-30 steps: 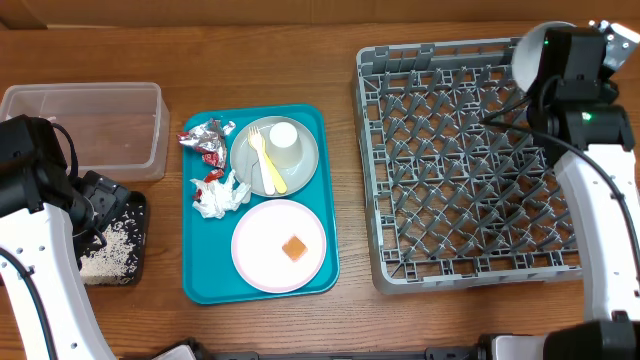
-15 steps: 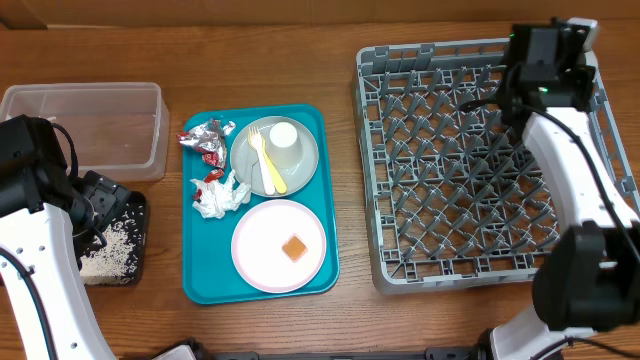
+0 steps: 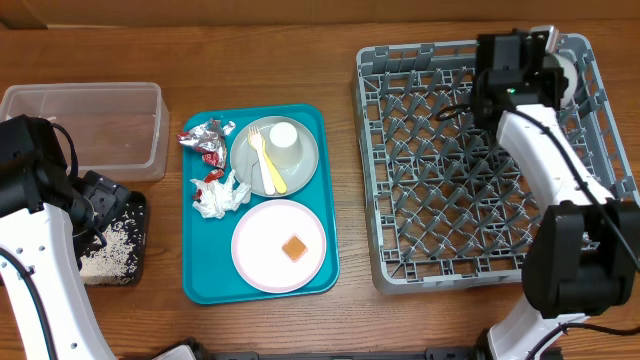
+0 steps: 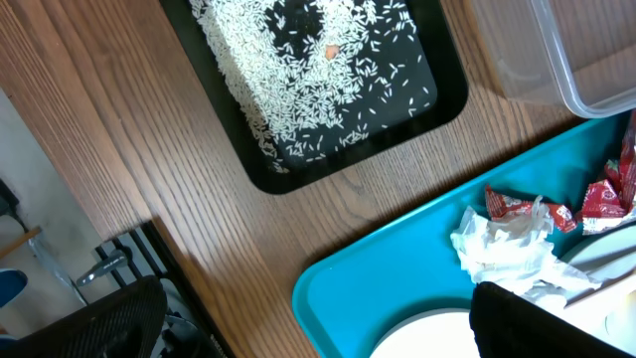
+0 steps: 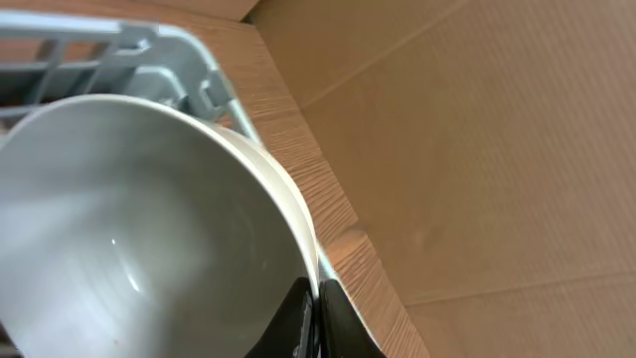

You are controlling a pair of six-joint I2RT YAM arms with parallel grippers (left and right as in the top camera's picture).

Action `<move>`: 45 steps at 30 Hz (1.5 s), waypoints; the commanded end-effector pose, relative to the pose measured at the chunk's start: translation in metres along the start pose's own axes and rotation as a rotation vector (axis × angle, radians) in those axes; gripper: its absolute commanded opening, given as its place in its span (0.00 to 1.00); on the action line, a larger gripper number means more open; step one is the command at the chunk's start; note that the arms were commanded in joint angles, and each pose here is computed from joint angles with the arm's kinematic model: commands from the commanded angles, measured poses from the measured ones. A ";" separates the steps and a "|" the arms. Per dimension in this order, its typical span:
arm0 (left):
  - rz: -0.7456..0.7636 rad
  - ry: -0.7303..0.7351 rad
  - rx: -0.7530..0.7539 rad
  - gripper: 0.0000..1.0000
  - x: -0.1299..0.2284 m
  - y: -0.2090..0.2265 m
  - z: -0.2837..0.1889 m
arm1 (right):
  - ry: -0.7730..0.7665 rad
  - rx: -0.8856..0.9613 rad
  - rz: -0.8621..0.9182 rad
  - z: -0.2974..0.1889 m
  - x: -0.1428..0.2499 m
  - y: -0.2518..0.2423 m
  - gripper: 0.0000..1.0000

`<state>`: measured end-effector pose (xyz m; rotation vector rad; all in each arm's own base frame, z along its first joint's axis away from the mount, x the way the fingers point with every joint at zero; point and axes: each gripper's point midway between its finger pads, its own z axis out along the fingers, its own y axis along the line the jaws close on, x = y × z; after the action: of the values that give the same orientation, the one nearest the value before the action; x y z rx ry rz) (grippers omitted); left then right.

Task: Sort waste into correct bins and load items into the dishwasher rack
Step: 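Lift the bowl and carry it right over the dish rack, then lower the bowl upside down into the rack and release it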

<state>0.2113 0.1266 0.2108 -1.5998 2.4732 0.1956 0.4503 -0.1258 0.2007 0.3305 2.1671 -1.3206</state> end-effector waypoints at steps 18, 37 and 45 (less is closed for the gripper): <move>-0.020 0.001 0.000 1.00 0.000 0.001 0.000 | -0.016 -0.087 -0.112 -0.029 0.025 0.043 0.14; -0.020 0.001 0.000 1.00 0.000 0.001 0.000 | 0.276 -1.117 0.181 -0.170 -0.035 0.056 0.59; -0.020 0.001 0.000 1.00 0.000 0.001 0.000 | 0.386 -0.866 0.357 -0.095 -0.021 0.010 0.50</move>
<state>0.2110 0.1262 0.2100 -1.6010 2.4758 0.1947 0.4456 -0.0021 0.2431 0.4211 2.6174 -0.0201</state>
